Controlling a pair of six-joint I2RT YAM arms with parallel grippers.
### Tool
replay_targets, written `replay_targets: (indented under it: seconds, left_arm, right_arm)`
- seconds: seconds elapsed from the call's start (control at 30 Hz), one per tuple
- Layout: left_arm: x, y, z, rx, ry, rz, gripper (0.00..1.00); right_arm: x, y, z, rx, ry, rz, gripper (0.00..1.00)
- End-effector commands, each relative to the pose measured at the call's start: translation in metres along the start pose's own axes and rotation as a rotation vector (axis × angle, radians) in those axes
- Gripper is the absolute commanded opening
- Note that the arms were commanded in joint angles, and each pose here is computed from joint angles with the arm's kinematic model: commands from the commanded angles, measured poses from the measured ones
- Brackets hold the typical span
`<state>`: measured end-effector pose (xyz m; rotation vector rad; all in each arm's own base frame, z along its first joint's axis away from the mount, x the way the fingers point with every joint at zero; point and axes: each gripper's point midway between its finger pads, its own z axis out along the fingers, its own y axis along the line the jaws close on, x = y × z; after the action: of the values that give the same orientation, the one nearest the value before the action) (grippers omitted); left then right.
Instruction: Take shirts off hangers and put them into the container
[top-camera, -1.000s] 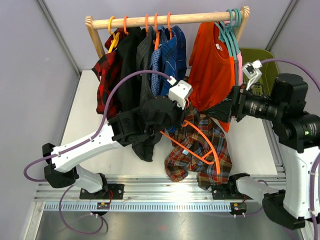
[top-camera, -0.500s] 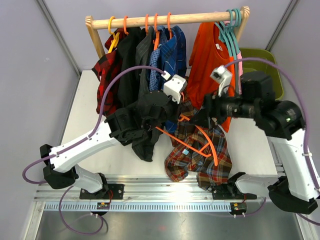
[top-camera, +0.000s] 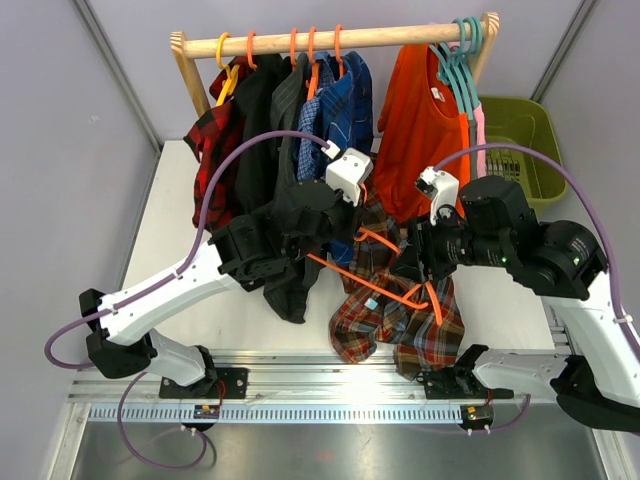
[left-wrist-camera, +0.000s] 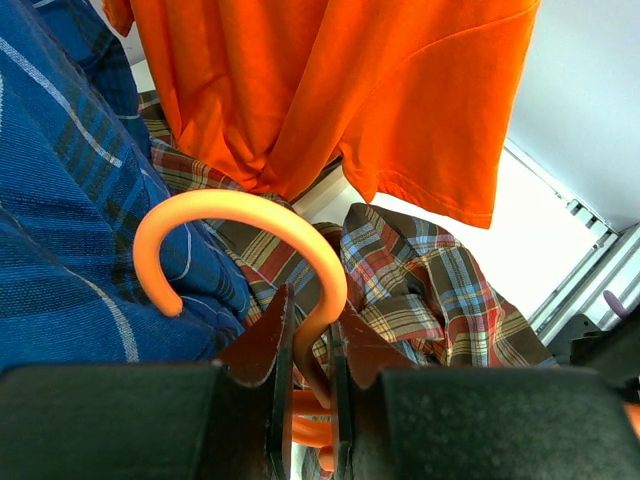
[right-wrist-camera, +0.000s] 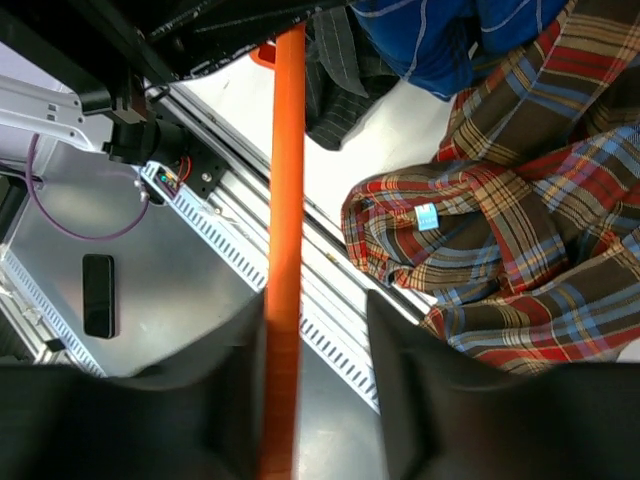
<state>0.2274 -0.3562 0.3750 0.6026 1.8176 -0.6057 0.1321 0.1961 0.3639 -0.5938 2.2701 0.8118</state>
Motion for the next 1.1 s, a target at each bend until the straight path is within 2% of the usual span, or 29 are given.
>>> replay_targets:
  seconds: [0.0, 0.03, 0.13, 0.17, 0.2, 0.27, 0.3, 0.33, 0.37, 0.4, 0.47, 0.5, 0.57, 0.7, 0.73, 0.9, 1.0, 1.07]
  left_arm:
    - [-0.017, 0.002, -0.008, 0.012, -0.054, -0.001, 0.0]
    - [-0.018, 0.001, -0.008, 0.015, -0.057, -0.002, 0.0]
    - [-0.016, -0.003, -0.003, 0.028, -0.045, 0.0, 0.0]
    - [-0.014, -0.005, 0.0, 0.031, -0.037, 0.002, 0.0]
    - [-0.013, -0.007, 0.001, 0.041, -0.033, -0.003, 0.0]
    - [-0.011, -0.012, 0.004, 0.056, -0.024, -0.008, 0.0]
    - [-0.012, -0.016, 0.004, 0.078, -0.023, -0.02, 0.04]
    - [-0.012, -0.018, 0.002, 0.09, -0.026, -0.026, 0.14]
    - [-0.011, -0.022, -0.001, 0.104, -0.028, -0.026, 0.31]
    - [-0.02, -0.024, -0.011, 0.115, -0.056, -0.032, 0.62]
    - [-0.022, -0.032, -0.026, 0.131, -0.081, -0.03, 0.89]
    - [-0.026, -0.029, -0.035, 0.114, -0.104, -0.035, 0.97]
    - [-0.037, -0.031, -0.063, 0.135, -0.151, -0.056, 0.99]
    - [-0.031, -0.014, -0.098, 0.113, -0.182, -0.129, 0.99]
    - [-0.037, -0.005, -0.118, 0.121, -0.22, -0.158, 0.99]
    - [-0.025, 0.016, -0.149, 0.108, -0.234, -0.235, 0.99]
    - [-0.018, 0.022, -0.158, 0.104, -0.226, -0.259, 0.99]
    - [-0.011, 0.024, -0.158, 0.098, -0.213, -0.261, 0.99]
  right_arm:
    - [0.003, -0.005, -0.005, 0.059, 0.001, 0.01, 0.43]
    - [0.004, -0.005, -0.004, 0.063, 0.005, 0.013, 0.32]
    - [0.005, -0.002, -0.004, 0.074, 0.009, 0.008, 0.13]
    - [0.006, -0.002, -0.005, 0.076, 0.009, 0.006, 0.04]
    - [0.006, -0.001, -0.006, 0.081, 0.01, 0.004, 0.0]
    - [0.003, -0.001, -0.01, 0.098, -0.003, -0.005, 0.0]
    - [0.004, -0.004, -0.012, 0.121, 0.001, -0.005, 0.0]
    - [0.001, -0.008, -0.017, 0.154, -0.023, -0.007, 0.0]
    - [-0.001, -0.012, -0.02, 0.178, -0.033, -0.003, 0.0]
    - [-0.001, -0.016, -0.029, 0.202, -0.047, 0.004, 0.0]
    - [-0.005, -0.025, -0.038, 0.253, -0.086, 0.019, 0.0]
    - [-0.002, -0.028, -0.045, 0.266, -0.088, 0.023, 0.0]
    - [-0.004, -0.033, -0.055, 0.294, -0.116, 0.035, 0.0]
    - [-0.003, -0.04, -0.075, 0.324, -0.157, 0.054, 0.0]
    - [-0.004, -0.046, -0.081, 0.358, -0.176, 0.068, 0.0]
    - [-0.004, -0.06, -0.089, 0.443, -0.183, 0.057, 0.0]
    - [-0.002, -0.057, -0.088, 0.422, -0.174, 0.058, 0.0]
    - [-0.001, -0.044, -0.101, 0.323, -0.216, 0.051, 0.0]
